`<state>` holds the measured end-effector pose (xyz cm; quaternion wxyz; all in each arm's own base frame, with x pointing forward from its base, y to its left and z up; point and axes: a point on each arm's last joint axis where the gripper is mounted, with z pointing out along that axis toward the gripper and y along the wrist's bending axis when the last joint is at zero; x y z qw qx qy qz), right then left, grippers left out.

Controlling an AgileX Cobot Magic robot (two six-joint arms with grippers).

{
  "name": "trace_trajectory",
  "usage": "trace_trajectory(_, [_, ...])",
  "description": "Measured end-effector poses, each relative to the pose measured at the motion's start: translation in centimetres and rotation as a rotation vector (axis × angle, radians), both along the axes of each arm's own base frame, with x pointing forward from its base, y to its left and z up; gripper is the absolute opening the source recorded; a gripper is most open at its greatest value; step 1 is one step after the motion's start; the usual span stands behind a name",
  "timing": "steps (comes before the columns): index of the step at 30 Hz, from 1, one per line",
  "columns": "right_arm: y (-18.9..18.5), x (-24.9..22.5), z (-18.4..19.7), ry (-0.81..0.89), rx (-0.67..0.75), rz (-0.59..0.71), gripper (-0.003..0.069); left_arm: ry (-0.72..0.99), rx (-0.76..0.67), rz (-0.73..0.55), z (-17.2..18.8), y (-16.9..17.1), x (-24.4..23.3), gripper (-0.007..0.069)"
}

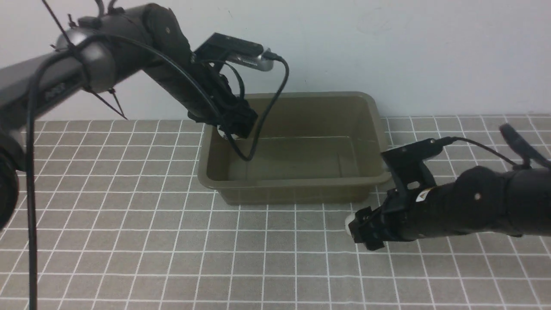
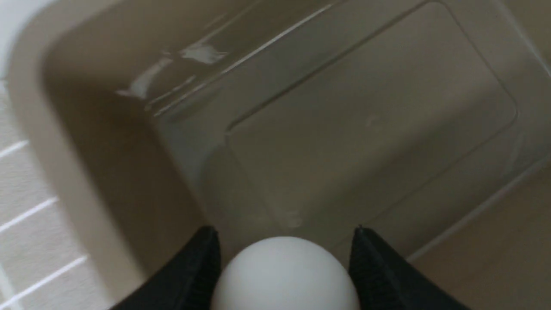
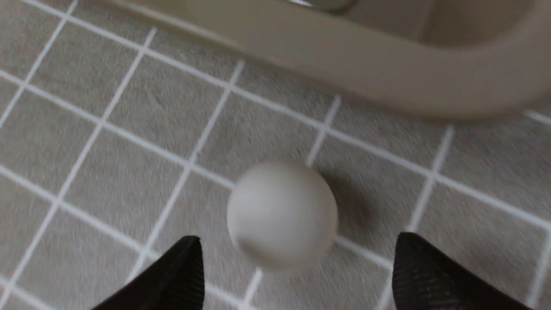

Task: Put the table tennis balls into the box on the grey coffee tablecloth.
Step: 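Drop the ball into the bin, then reach for and grasp a ping pong ball on the table, then release the ping pong ball into the bin and lift the gripper away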

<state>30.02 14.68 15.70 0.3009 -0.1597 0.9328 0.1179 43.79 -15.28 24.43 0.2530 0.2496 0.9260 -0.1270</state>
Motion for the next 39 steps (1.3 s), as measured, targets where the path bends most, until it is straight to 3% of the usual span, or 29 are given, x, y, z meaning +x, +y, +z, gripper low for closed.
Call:
trace_trajectory(4, [0.7,1.1,-1.1,0.027,0.008,-0.011,0.0527,0.042,-0.008,0.014,-1.1,-0.8,-0.1,0.0528])
trace_trajectory(6, [1.0,1.6,-1.6,0.046,0.011,-0.017,0.0507,0.065,-0.018,0.046,-0.7,-0.8,-0.1,0.0572])
trace_trajectory(8, [1.1,1.7,-2.0,0.060,0.010,-0.019,0.0456,0.076,-0.015,0.064,-0.1,-0.6,-0.1,0.0568])
trace_trajectory(9, [1.1,1.6,-2.2,0.073,0.010,-0.018,0.0373,0.074,0.000,0.075,0.8,-0.3,-0.2,0.0534])
trace_trajectory(10, [1.2,1.6,-2.2,0.082,0.013,-0.019,0.0349,0.074,0.017,0.083,1.7,0.1,-0.2,0.0481])
trace_trajectory(14, [1.3,0.2,-0.6,0.171,0.034,0.037,0.0362,0.017,0.107,0.112,7.0,2.6,-1.7,0.0127])
trace_trajectory(15, [1.3,0.1,-0.4,0.173,0.036,0.040,0.0362,0.017,0.107,0.112,7.0,2.6,-1.7,0.0127])
trace_trajectory(16, [1.3,-0.6,1.3,0.177,0.056,0.064,0.0362,-0.013,0.119,0.142,9.3,4.1,-2.8,0.0050])
trace_trajectory(17, [1.2,-1.1,2.7,0.165,0.073,0.079,0.0362,-0.027,0.116,0.168,10.7,4.9,-3.3,0.0026])
trace_trajectory(21, [0.9,-2.0,9.5,-0.009,0.161,0.098,0.0362,-0.077,0.085,0.245,14.9,8.1,-6.8,-0.0005])
trace_trajectory(26, [2.1,0.6,14.2,-0.164,0.212,0.111,0.0362,-0.066,0.043,0.254,14.8,8.9,-11.9,-0.0005])
trace_trajectory(30, [3.7,4.3,14.1,-0.174,0.189,0.126,0.0389,-0.077,-0.031,0.261,13.6,9.2,-16.2,-0.0005])
trace_trajectory(32, [4.3,5.5,13.5,-0.148,0.184,0.119,0.0443,-0.082,-0.056,0.259,12.6,9.3,-17.9,-0.0005])
trace_trajectory(34, [4.7,6.7,13.2,-0.107,0.165,0.114,0.0543,-0.090,-0.072,0.266,12.0,9.6,-20.3,-0.0005])
trace_trajectory(36, [4.7,6.9,13.5,-0.101,0.150,0.112,0.0570,-0.087,-0.072,0.267,11.6,9.7,-21.2,-0.0005])
trace_trajectory(39, [3.9,6.7,15.3,-0.103,0.107,0.080,0.0526,-0.095,-0.074,0.265,11.3,10.0,-22.6,-0.0005])
